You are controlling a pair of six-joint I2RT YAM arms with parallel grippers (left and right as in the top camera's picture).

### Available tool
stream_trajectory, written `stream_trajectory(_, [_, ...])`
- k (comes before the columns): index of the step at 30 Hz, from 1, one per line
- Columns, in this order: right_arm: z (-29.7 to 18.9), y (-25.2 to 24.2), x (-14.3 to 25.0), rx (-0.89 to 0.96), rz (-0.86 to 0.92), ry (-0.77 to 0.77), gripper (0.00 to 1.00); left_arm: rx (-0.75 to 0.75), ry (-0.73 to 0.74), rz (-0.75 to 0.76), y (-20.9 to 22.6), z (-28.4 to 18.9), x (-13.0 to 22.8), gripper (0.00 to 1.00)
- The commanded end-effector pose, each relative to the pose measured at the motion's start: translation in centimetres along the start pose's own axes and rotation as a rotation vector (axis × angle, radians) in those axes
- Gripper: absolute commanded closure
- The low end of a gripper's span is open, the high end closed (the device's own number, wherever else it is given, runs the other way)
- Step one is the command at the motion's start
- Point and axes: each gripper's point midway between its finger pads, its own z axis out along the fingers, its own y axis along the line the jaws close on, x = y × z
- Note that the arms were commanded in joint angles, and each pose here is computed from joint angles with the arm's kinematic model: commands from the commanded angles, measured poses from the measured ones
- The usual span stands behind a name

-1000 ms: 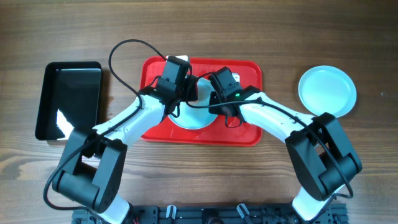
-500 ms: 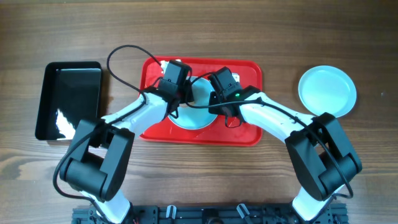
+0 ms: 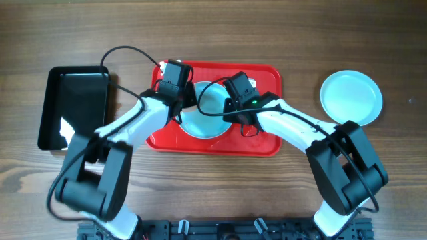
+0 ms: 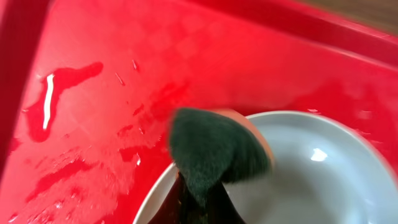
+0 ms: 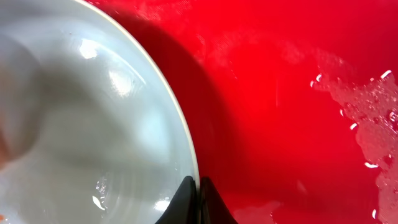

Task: Clean dirty plates on tray and stack at the side
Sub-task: 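Scrub the plate's left side with the sponge in the left gripper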

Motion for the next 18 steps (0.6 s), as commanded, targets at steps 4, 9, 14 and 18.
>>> stream_trajectory(4, [0.0, -0.7, 0.1, 0.025, -0.012, -0.005, 0.96, 0.103, -0.116, 0.019, -4.3, -6.7, -2.1, 0.96])
stream_trajectory(9, [0.0, -0.7, 0.2, 0.025, -0.011, -0.004, 0.96, 0.124, -0.089, 0.056, -6.2, -6.1, -0.5, 0.96])
stream_trajectory(14, [0.0, -0.7, 0.2, 0.026, -0.012, -0.003, 0.96, 0.085, -0.015, 0.033, -5.7, -3.8, 1.5, 0.96])
stream_trajectory(18, [0.0, -0.7, 0.2, 0.025, -0.011, -0.004, 0.96, 0.046, 0.04, 0.042, -4.8, -2.5, 3.0, 0.96])
